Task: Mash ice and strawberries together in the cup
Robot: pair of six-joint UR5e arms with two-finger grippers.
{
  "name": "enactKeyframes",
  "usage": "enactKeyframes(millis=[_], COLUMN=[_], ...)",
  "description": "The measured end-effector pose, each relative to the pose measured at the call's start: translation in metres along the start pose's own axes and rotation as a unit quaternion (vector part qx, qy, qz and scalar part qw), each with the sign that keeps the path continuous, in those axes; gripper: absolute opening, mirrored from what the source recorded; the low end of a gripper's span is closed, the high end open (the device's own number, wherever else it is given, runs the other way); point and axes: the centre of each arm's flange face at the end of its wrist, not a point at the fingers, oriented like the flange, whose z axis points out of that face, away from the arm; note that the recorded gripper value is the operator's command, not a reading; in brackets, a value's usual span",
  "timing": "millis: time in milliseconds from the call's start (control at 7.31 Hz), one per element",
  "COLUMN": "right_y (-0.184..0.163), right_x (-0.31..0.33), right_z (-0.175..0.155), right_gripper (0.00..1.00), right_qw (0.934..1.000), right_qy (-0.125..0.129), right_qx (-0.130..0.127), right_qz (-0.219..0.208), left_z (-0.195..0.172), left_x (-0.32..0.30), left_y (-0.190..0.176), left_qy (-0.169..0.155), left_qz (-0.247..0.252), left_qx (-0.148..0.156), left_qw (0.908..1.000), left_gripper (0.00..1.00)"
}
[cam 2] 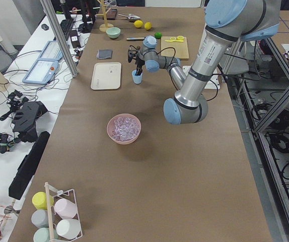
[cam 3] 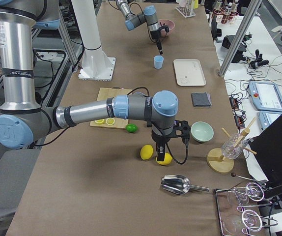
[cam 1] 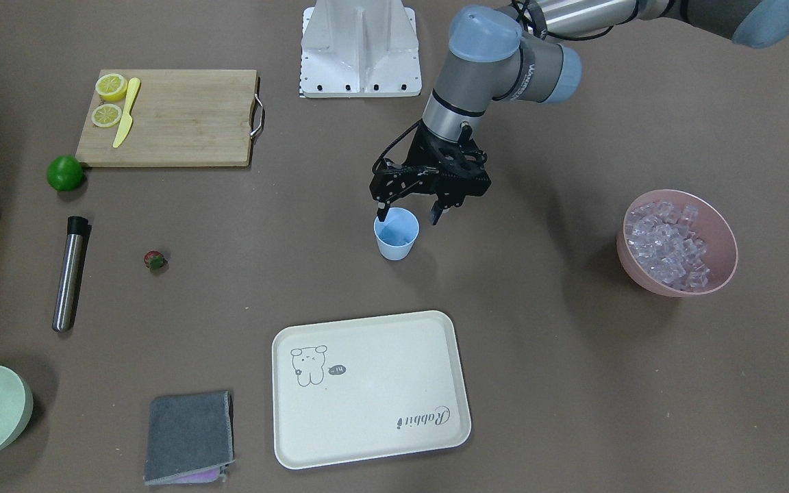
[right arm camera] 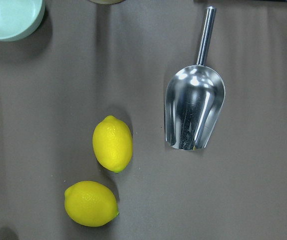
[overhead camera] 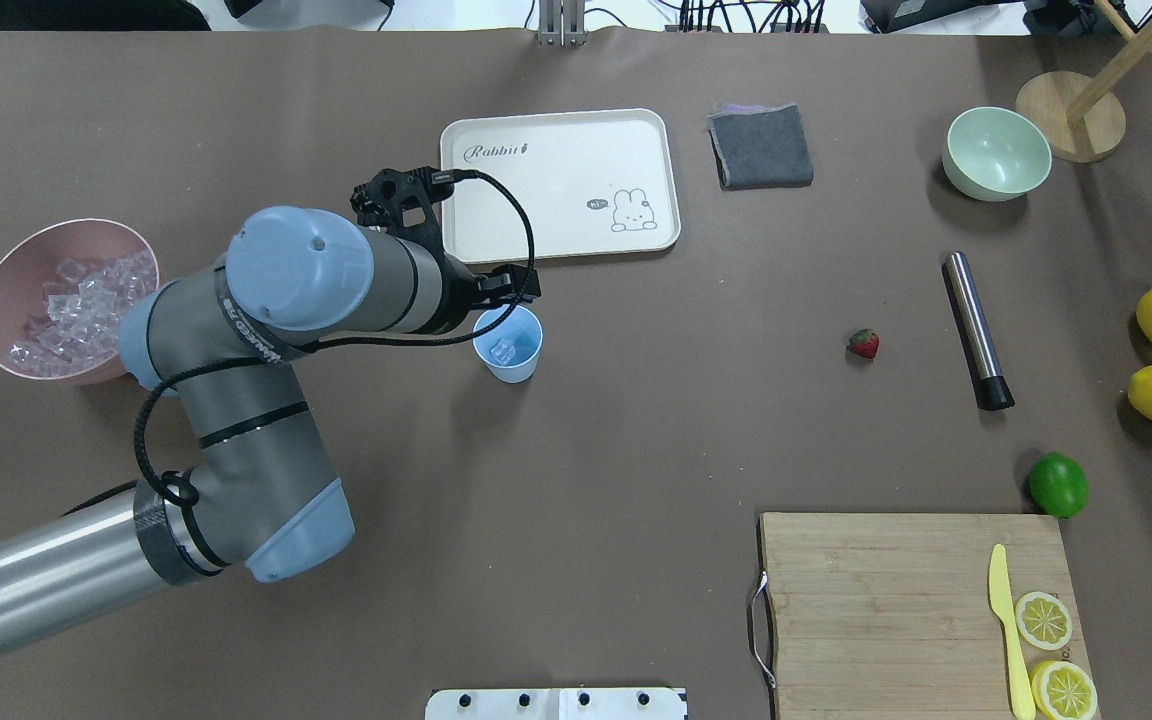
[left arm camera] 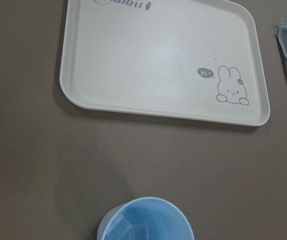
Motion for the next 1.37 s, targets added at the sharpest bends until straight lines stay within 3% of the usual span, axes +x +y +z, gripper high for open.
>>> enactKeyframes(millis=[137,410,820,1367], right_y=[0.000,0.000,0.000,0.002], right_x=[0.000,0.000,0.000,0.000], right_z=[0.000,0.000,0.000,0.000], right_gripper=[1.00,1.00,1.00,1.00], right_qw=[1.0000,1.0000,1.0000,1.0000], right_qy=[0.000,0.000,0.000,0.000], right_qx=[0.000,0.000,0.002,0.002], right_qz=[0.000,0.000,-0.002,-0.003], left_z=[-0.016,-0.062,-0.106,-0.127], left_x=[-0.009,-0.038,-0.150,-0.289], left_y=[-0.020,-0.055,-0.095,-0.107], left_qy=[-0.017,-0.081,-0.157,-0.193], left_qz=[0.012,0.056,0.093,0.035], left_qx=[-0.007,-0.023,-0.048,-0.044], left_qw=[0.9998,0.9949,0.9820,0.9796], left_gripper=[0.97,0.97,0.97,0.97])
